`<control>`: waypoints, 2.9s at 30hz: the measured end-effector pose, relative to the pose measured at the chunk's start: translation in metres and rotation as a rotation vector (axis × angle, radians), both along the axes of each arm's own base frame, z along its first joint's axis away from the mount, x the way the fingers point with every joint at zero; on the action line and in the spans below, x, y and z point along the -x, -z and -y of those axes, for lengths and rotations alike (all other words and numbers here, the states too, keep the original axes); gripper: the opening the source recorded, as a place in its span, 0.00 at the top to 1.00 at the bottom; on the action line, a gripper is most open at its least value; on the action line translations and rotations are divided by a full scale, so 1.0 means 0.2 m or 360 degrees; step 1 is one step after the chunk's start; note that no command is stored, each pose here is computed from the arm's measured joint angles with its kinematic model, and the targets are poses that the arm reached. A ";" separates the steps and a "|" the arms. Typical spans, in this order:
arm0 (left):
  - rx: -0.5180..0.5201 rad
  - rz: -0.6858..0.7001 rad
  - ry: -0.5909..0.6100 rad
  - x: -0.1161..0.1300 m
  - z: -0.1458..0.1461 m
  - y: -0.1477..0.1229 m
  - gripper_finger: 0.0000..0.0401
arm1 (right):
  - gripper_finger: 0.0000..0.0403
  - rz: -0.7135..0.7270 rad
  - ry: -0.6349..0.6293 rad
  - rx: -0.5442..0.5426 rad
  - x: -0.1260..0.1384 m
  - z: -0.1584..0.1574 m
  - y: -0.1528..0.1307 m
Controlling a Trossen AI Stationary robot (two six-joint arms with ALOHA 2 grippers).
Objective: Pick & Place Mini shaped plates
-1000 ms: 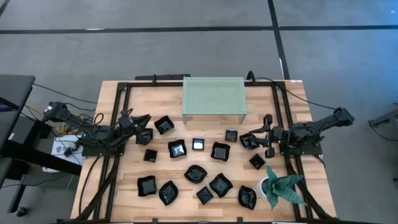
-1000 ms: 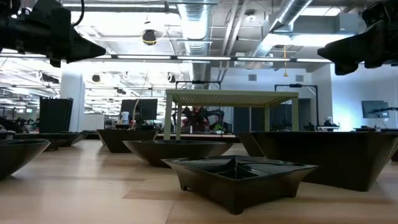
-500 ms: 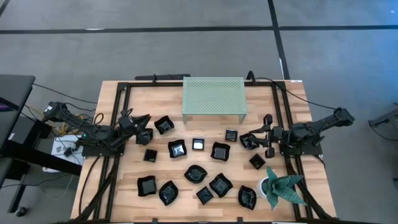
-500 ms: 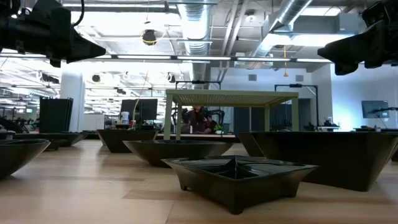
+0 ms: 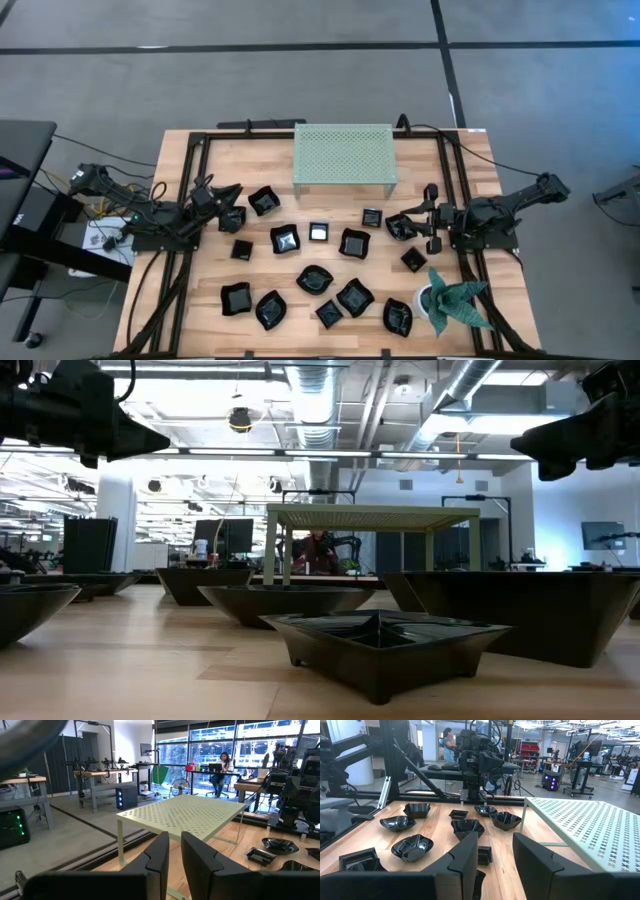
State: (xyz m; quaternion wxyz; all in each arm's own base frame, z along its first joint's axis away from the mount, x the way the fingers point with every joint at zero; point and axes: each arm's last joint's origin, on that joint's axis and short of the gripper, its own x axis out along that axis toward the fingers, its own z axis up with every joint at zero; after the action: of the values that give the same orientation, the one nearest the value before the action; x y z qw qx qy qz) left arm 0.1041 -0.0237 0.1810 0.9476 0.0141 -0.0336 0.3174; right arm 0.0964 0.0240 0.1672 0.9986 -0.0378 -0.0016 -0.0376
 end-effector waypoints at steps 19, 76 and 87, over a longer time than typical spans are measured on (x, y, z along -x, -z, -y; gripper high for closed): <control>0.0000 0.0000 0.0000 0.00 0.00 0.00 0.87 | 0.70 -0.0001 0.0000 0.0000 0.00 0.00 0.00; 0.0000 0.0000 0.0000 0.00 0.00 0.00 0.87 | 0.70 -0.0001 0.0000 0.0000 0.00 0.00 0.00; 0.0076 0.0071 0.0047 0.00 0.00 0.00 0.87 | 0.70 0.0207 -0.0001 -0.0146 0.00 0.00 -0.06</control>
State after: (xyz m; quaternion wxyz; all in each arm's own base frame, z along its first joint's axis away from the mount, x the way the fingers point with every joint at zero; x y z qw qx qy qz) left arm 0.1044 -0.0242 0.1818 0.9513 -0.0160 -0.0472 0.3042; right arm 0.0955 0.0236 0.1798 0.9971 0.0106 -0.0646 -0.0397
